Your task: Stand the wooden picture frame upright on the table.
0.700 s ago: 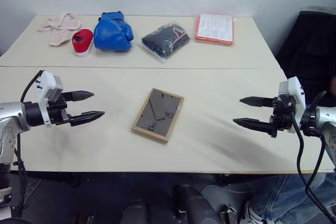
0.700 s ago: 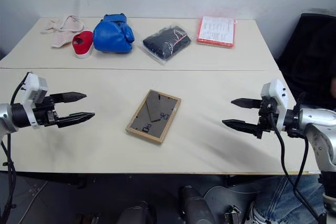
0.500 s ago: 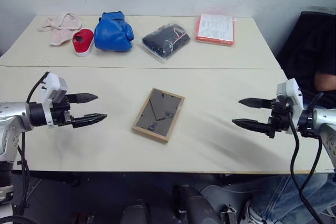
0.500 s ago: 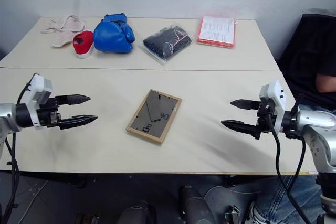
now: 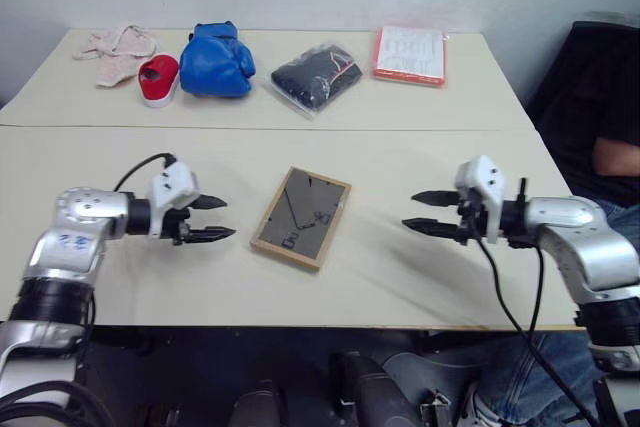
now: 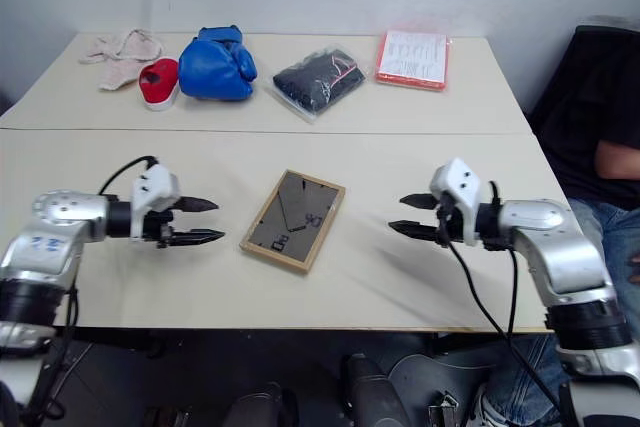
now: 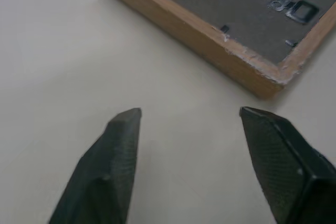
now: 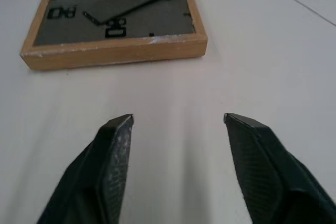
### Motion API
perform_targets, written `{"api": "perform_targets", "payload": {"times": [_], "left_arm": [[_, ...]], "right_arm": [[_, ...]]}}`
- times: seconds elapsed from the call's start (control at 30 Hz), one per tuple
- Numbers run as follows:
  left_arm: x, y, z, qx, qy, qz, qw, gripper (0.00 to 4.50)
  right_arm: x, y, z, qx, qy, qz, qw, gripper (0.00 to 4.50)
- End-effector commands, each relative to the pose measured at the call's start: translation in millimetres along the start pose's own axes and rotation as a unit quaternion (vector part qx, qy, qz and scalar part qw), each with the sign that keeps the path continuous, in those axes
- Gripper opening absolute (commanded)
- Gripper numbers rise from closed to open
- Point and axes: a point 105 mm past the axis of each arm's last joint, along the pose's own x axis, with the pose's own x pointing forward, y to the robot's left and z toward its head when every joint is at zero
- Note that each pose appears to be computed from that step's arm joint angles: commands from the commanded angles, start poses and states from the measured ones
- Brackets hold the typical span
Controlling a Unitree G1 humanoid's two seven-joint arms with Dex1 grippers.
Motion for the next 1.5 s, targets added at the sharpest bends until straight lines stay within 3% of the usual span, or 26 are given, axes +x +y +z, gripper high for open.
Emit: {"api": "perform_targets", "payload": {"times": [0.03,0.17,0.23,0.47,0.57,0.7,0.77,0.87,1.07,1.23,1.5], "left_arm": [[12.0,6.3,10.0,0.039,0.006,-0.009,0.999,1.99],[26.3,-4.6,23.8,0.028,-0.029,-0.058,0.998,0.67],[29.6,-16.4,28.2,0.014,-0.044,-0.093,0.995,0.02],[42.1,-55.6,27.3,-0.037,-0.060,-0.158,0.985,0.02],[44.7,-54.9,16.0,-0.036,-0.037,-0.129,0.990,0.02],[32.1,-42.4,-0.3,-0.146,-0.011,-0.083,0.986,0.02],[23.0,-42.0,-2.1,-0.264,-0.013,-0.093,0.960,0.41],[17.4,-51.9,3.9,-0.365,-0.016,-0.132,0.922,1.17],[31.6,-59.5,2.9,-0.448,0.017,-0.138,0.883,3.04],[51.4,-68.6,2.2,-0.472,0.043,-0.146,0.868,4.47],[89.6,-92.3,16.6,-0.473,0.055,-0.197,0.857,4.47]], "right_arm": [[14.5,-1.6,7.2,-0.036,0.000,0.010,0.999,1.44],[38.2,0.0,2.8,-0.061,0.014,0.025,0.998,0.01],[48.2,-1.0,0.6,-0.065,0.020,0.024,0.997,0.00],[68.4,-3.3,4.8,-0.074,0.017,0.017,0.997,0.00],[69.7,-5.6,6.1,-0.088,0.022,0.011,0.996,0.00],[58.6,0.9,11.5,-0.133,0.036,0.038,0.990,0.00],[54.5,10.3,13.9,-0.172,0.049,0.066,0.982,0.00],[53.3,19.7,7.9,-0.236,0.079,0.092,0.964,0.00],[61.2,25.8,-4.5,-0.321,0.121,0.109,0.933,0.00],[70.3,30.3,0.8,-0.332,0.112,0.111,0.930,0.00],[78.0,33.5,-0.9,-0.331,0.108,0.107,0.931,0.00]]}}
